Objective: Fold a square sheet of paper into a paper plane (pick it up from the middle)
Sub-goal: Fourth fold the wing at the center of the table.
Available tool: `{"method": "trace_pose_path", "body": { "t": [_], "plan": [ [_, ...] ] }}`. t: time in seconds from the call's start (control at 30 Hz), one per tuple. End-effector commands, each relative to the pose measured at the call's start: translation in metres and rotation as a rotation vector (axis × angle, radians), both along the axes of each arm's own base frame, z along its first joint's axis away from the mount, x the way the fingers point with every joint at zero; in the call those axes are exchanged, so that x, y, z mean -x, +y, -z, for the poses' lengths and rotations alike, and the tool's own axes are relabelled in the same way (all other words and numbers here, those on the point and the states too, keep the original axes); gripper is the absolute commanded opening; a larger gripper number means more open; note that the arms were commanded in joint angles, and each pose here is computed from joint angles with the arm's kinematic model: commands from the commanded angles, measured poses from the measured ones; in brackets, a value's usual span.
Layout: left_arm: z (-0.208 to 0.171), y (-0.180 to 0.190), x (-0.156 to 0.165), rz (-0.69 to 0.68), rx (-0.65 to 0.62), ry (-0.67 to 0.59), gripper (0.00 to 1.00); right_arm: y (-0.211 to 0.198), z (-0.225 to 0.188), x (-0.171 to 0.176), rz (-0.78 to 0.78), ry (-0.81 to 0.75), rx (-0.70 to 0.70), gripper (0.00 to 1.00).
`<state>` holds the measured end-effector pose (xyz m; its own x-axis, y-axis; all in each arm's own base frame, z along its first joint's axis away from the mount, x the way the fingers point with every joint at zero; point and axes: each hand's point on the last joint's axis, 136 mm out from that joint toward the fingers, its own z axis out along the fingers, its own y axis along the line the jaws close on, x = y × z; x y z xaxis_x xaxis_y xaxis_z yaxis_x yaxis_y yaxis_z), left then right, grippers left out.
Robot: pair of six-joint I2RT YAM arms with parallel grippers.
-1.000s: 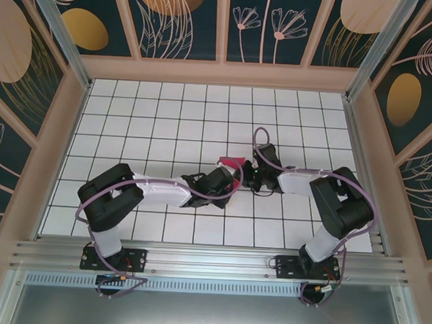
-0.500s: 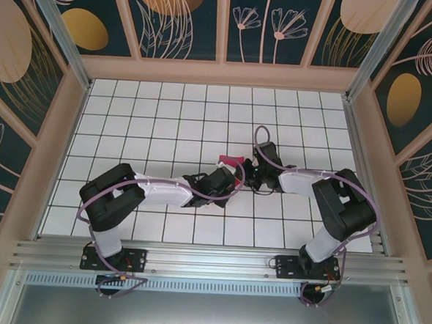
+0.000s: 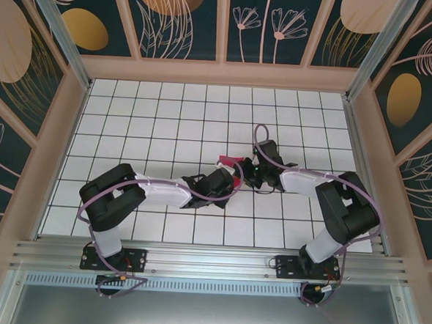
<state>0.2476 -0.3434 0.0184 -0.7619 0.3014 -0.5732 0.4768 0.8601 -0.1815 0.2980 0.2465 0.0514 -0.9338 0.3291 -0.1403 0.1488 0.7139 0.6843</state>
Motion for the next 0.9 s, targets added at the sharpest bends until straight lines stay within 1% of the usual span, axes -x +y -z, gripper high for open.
{"method": "trace_pose_path", "body": {
  "t": [0.0,0.13,0.2,0.23,0.37,0.47,0.67,0.87],
  "plan": [
    [-0.009,-0.005,-0.001,-0.012,0.102,0.031,0.00,-0.004,-0.021,-0.008,-0.010,-0.072,0.022,0.37],
    [-0.020,-0.001,-0.004,-0.027,0.214,0.067,0.00,-0.012,-0.026,-0.007,-0.004,-0.097,0.030,0.39],
    [-0.017,0.003,-0.004,-0.034,0.269,0.102,0.00,-0.017,-0.029,-0.007,0.009,-0.114,0.036,0.41],
    [-0.028,0.003,-0.005,-0.030,0.311,0.100,0.00,-0.020,-0.031,-0.007,0.016,-0.119,0.034,0.41],
    [-0.032,0.003,-0.003,-0.016,0.391,0.142,0.00,-0.024,-0.033,-0.006,0.014,-0.130,0.023,0.40],
    [-0.034,0.001,-0.003,-0.011,0.429,0.161,0.00,-0.021,-0.029,-0.004,-0.006,-0.120,0.019,0.35],
    [-0.034,0.008,-0.005,-0.053,0.498,0.194,0.00,-0.009,-0.015,0.000,-0.060,-0.081,0.000,0.18],
    [-0.029,0.015,-0.004,-0.091,0.545,0.209,0.00,0.005,-0.001,-0.001,-0.108,-0.053,0.009,0.11]
  ]
}}
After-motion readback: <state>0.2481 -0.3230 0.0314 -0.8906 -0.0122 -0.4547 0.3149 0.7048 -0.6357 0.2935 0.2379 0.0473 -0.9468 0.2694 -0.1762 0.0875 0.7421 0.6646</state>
